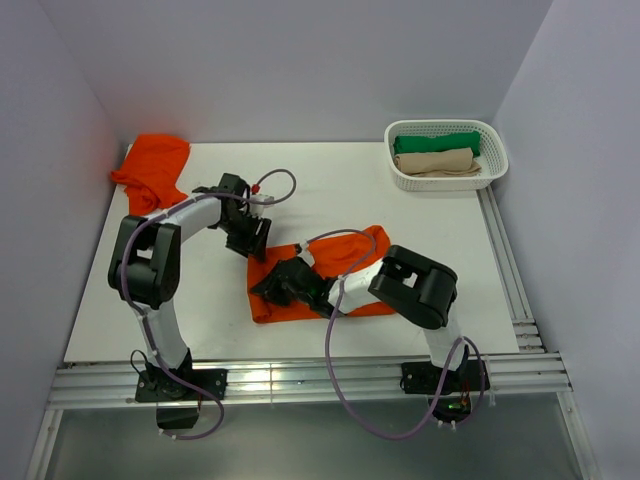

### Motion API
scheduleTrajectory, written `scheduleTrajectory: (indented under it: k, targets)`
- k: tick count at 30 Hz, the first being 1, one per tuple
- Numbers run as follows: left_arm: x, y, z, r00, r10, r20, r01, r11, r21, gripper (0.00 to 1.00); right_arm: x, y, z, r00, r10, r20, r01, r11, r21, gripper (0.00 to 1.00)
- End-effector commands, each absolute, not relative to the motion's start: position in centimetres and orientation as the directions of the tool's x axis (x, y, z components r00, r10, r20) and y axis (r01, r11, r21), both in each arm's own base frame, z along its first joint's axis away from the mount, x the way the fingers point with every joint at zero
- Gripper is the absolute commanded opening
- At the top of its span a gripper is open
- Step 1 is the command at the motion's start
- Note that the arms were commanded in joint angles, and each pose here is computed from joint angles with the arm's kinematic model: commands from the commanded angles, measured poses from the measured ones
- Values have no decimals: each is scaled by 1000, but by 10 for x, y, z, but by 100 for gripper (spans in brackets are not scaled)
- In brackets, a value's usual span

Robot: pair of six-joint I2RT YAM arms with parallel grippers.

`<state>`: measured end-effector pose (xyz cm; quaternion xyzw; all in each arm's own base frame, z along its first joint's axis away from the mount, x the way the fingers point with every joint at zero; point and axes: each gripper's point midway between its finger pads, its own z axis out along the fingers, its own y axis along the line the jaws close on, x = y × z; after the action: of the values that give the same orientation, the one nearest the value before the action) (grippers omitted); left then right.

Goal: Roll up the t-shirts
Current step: Roll the tshirt

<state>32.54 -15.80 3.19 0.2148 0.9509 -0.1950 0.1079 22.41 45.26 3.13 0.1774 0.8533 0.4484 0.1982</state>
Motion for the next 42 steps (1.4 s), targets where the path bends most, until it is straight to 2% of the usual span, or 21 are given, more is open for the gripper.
scheduleTrajectory:
  k: [1, 5, 6, 9, 14, 25, 29, 34, 38, 40, 41, 42]
  targets:
    - [338, -162, 24, -881, 355, -313, 441, 855, -273, 59, 228, 454, 31, -857, 485, -172, 139, 541, 829, 31]
    - [340, -158, 18, -889, 349, -297, 421, 879, -224, 35, 226, 449, 27, -855, 478, -204, 146, 599, 788, 40]
    - [340, -157, 18, -890, 348, -293, 417, 883, -215, 33, 226, 447, 27, -854, 472, -218, 140, 613, 778, 44]
    - [340, -157, 18, -890, 353, -290, 416, 888, -194, 23, 222, 444, 32, -850, 458, -258, 125, 653, 747, 49]
    - [341, -156, 20, -890, 354, -288, 411, 897, -165, 14, 208, 443, 37, -856, 425, -293, 113, 708, 697, 50]
    - [341, -156, 18, -884, 375, -280, 419, 900, -121, 5, 151, 432, 29, -873, 417, -254, 125, 694, 709, 49]
    - [340, -156, 18, -883, 379, -278, 422, 899, -115, 5, 144, 434, 24, -881, 412, -233, 129, 682, 720, 45]
    - [339, -157, 18, -883, 384, -272, 425, 898, -114, 5, 144, 437, 30, -882, 405, -242, 117, 684, 720, 47]
    - [338, -157, 18, -882, 388, -268, 428, 897, -109, 5, 145, 425, 38, -869, 368, -332, 84, 769, 633, 50]
    - [337, -157, 18, -880, 394, -264, 433, 895, -108, 5, 149, 435, 61, -849, 360, -387, 50, 783, 620, 50]
    - [336, -157, 17, -880, 397, -262, 436, 894, -108, 5, 148, 424, 61, -847, 316, -427, 31, 833, 553, 51]
    - [336, -157, 18, -879, 398, -262, 437, 893, -106, 5, 152, 437, 84, -824, 323, -466, 8, 829, 559, 51]
